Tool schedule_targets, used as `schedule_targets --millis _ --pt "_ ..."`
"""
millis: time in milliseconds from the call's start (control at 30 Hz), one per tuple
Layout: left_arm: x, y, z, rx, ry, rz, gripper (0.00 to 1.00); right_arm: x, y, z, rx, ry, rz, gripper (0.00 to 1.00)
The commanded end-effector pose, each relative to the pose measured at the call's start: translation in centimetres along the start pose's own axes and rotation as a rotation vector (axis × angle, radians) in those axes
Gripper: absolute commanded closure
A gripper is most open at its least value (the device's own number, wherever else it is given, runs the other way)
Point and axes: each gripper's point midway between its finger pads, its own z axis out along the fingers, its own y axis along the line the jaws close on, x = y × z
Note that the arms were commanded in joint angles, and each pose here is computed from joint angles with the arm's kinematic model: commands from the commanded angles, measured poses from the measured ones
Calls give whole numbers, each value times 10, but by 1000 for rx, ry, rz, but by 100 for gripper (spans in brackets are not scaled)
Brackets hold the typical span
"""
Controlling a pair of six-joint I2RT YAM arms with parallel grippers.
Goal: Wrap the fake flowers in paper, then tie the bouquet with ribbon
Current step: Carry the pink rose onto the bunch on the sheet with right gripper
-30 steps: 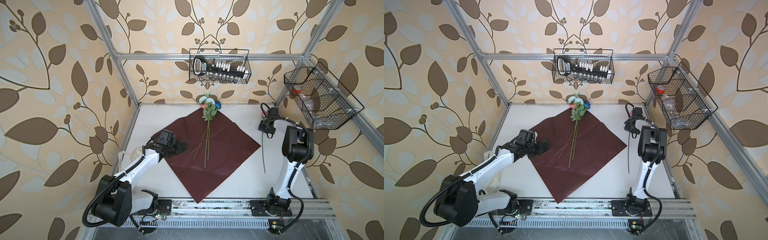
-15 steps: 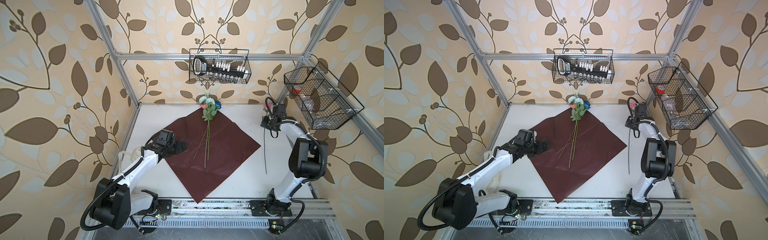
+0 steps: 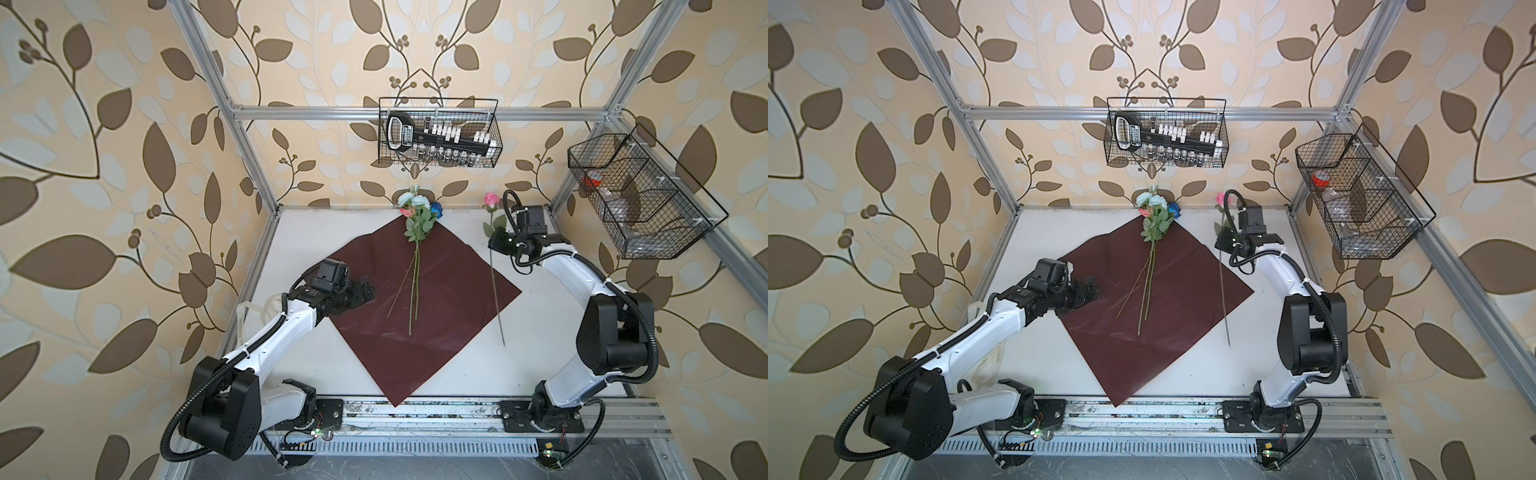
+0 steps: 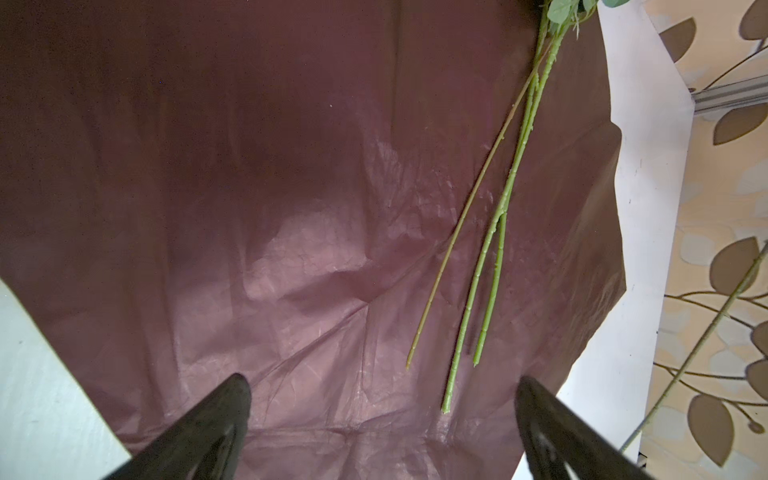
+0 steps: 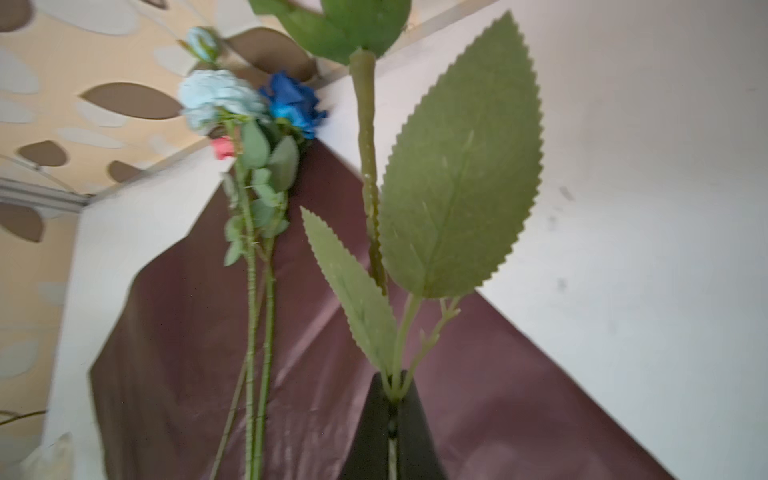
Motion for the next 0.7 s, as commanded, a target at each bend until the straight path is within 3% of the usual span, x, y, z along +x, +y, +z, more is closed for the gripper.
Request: schedule_targets --millis 0,300,667 --pt "-4 1 -3 -2 -25 3 1 -4 52 7 -132 -19 56 100" --pt "-1 -1 -6 20 -19 -5 1 -3 151 40 -270 -30 101 100" --pt "-4 -6 -12 27 -30 16 1 0 201 87 -276 -50 156 100"
